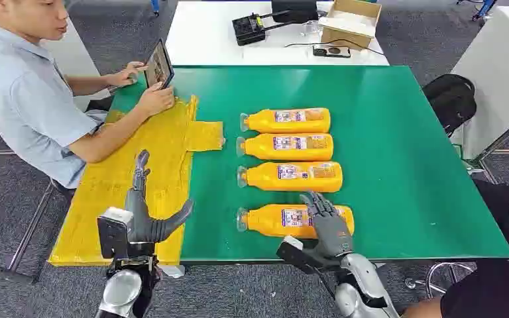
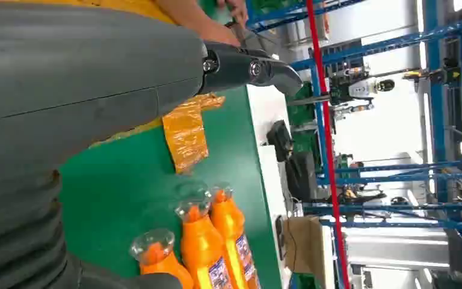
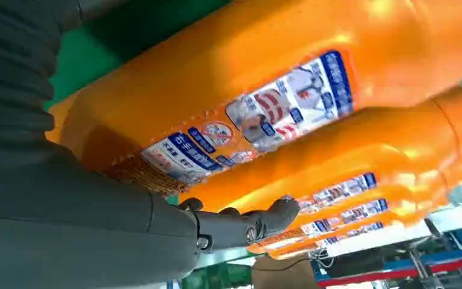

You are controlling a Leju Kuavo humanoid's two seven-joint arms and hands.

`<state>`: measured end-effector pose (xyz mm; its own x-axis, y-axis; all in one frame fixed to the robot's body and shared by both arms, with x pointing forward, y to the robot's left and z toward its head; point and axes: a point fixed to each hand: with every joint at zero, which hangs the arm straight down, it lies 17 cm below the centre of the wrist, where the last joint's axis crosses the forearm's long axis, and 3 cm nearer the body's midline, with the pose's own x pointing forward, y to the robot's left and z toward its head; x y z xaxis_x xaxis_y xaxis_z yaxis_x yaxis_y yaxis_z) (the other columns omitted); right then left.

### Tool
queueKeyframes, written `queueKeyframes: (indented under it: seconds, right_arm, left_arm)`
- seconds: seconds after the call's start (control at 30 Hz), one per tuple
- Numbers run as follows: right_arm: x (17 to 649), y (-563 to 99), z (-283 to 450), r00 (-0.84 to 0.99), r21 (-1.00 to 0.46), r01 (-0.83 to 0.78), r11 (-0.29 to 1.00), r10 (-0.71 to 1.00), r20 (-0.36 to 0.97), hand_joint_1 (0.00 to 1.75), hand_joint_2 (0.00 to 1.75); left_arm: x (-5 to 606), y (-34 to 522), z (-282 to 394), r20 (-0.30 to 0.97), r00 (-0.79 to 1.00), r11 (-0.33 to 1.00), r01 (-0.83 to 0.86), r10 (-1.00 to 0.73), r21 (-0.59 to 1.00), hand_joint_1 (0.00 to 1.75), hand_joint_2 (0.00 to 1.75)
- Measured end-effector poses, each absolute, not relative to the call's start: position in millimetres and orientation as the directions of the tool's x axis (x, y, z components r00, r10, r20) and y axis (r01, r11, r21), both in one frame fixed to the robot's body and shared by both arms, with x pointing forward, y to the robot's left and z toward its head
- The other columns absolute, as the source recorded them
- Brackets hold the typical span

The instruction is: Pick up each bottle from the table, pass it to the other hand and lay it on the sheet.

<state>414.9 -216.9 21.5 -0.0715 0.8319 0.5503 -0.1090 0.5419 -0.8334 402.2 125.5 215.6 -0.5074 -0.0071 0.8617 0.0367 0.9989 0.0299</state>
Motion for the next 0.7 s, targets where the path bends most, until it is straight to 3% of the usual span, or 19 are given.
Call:
queueKeyframes:
  seconds: [0.33,0.57,0.63,0.67,0.7]
  right_arm:
    - [410.0,-233.0,16.6,-0.019,-0.937,-0.068,0.342,0.939,0.344,0.00,1.75]
    - [405.5,-236.4,18.3,0.000,-0.959,-0.058,0.276,0.961,0.276,0.00,1.75]
    - [405.3,-236.9,17.4,0.009,-0.962,-0.068,0.266,0.964,0.266,0.07,1.75]
    - [405.0,-237.6,15.3,0.016,-0.961,-0.079,0.265,0.964,0.264,1.61,1.75]
    - [404.5,-238.1,13.1,0.024,-0.959,-0.090,0.270,0.963,0.269,1.61,1.75]
  left_arm:
    - [402.8,126.7,213.0,0.867,-0.497,0.999,0.026,-0.022,0.040,0.00,1.75]
    - [401.8,129.9,211.2,0.869,-0.493,0.999,0.016,-0.032,0.046,0.00,1.75]
    - [401.7,131.2,210.1,0.871,-0.490,0.999,0.013,-0.036,0.048,0.00,1.75]
    - [401.6,131.3,209.7,0.871,-0.489,0.999,0.013,-0.037,0.050,0.00,1.75]
    - [401.8,131.6,209.4,0.872,-0.488,0.999,0.012,-0.038,0.051,0.00,1.75]
